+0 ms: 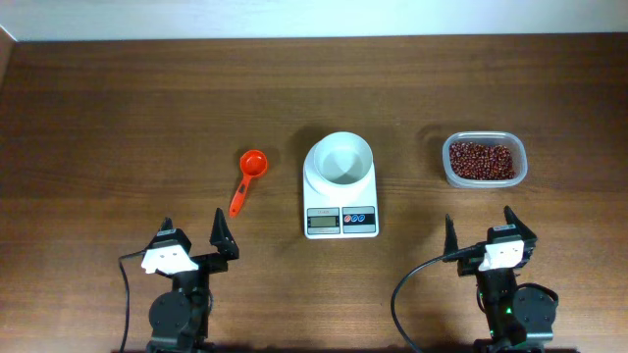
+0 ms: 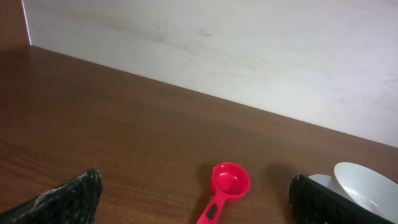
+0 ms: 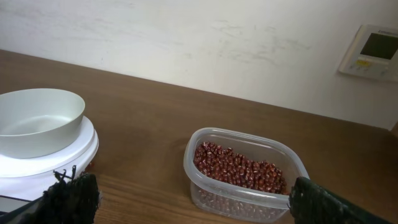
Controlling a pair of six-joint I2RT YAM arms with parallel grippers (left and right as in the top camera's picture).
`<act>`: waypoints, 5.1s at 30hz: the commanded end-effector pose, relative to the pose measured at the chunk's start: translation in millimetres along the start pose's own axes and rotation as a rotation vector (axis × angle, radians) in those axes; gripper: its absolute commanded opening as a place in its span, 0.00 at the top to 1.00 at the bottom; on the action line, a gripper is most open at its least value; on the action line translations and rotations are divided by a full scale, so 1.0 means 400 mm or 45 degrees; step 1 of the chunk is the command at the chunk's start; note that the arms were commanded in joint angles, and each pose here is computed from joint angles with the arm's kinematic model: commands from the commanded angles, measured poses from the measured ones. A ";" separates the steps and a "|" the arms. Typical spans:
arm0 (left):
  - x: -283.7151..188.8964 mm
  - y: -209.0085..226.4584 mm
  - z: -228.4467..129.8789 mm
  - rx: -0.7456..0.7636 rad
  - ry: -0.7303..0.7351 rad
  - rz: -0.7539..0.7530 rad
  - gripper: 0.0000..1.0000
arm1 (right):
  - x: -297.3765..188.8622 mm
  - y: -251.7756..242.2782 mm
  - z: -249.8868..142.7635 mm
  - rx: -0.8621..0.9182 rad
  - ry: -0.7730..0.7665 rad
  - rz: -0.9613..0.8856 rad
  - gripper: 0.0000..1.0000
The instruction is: Scoop item into bowl and weigh 50g on scale
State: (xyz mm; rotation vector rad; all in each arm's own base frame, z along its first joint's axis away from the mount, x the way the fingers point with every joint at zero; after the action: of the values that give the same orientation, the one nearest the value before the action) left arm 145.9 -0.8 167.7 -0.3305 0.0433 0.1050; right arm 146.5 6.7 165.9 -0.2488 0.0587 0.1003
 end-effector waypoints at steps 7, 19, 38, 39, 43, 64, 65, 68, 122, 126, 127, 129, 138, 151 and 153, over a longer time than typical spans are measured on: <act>0.000 0.003 -0.001 0.020 -0.001 0.012 0.01 | 0.000 0.004 -0.003 0.005 -0.002 0.015 0.01; 0.000 0.003 -0.001 0.020 -0.001 0.012 0.01 | 0.000 0.004 -0.003 0.005 -0.002 0.015 0.01; 0.000 0.003 -0.001 0.020 -0.001 0.012 0.01 | 0.000 0.004 -0.003 0.005 -0.002 0.015 0.01; 0.000 0.003 -0.001 0.020 -0.001 0.012 0.01 | 0.000 0.004 -0.003 0.005 -0.002 0.015 0.01; 0.000 0.003 -0.001 0.020 -0.001 0.012 0.01 | 0.000 0.004 -0.003 0.005 -0.002 0.015 0.01; 0.000 0.003 -0.001 0.020 -0.001 0.012 0.01 | 0.000 0.004 -0.003 0.005 -0.002 0.015 0.01; 0.000 0.003 -0.001 0.020 -0.001 0.012 0.01 | 0.000 0.004 -0.003 0.005 -0.002 0.015 0.01; 0.000 0.003 -0.001 0.020 -0.001 0.012 0.01 | 0.000 0.004 -0.003 0.005 -0.002 0.015 0.01; 0.000 0.002 0.001 0.019 -0.006 0.009 0.01 | 0.000 0.004 -0.003 0.005 -0.002 0.016 0.01; -0.029 -0.021 0.051 0.030 0.088 -0.039 0.01 | 0.000 0.004 -0.003 0.005 -0.002 0.015 0.01; -0.048 -0.029 0.086 0.037 0.126 -0.025 0.01 | 0.000 0.004 -0.003 0.005 -0.002 0.015 0.01; -0.076 -0.054 0.172 0.047 0.176 -0.008 0.01 | 0.000 0.004 -0.003 0.005 -0.002 0.016 0.01; 0.152 -0.203 0.404 0.141 1.055 0.170 0.01 | 0.000 0.004 -0.003 0.005 -0.002 0.016 0.01; 0.306 -0.187 0.232 0.139 1.446 0.238 1.00 | 0.000 0.004 -0.003 0.005 -0.002 0.015 0.01; 0.307 -0.186 0.228 0.138 1.453 0.243 1.00 | 0.000 0.004 -0.003 0.005 -0.002 0.015 0.01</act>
State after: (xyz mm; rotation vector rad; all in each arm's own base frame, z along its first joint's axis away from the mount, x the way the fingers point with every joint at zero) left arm 275.1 -27.7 268.5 -0.2256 1.2086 0.1190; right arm 146.4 6.7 166.2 -0.2485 0.0568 0.1005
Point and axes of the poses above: each gripper's point midway between its finger pads, its own x axis out along the fingers, its own y axis along the line the jaws close on, z = x × y, the point moved 10 cm from there along -x, back along the fingers, and after that the axes turned 5 degrees about -x, right-handed, at the moved point
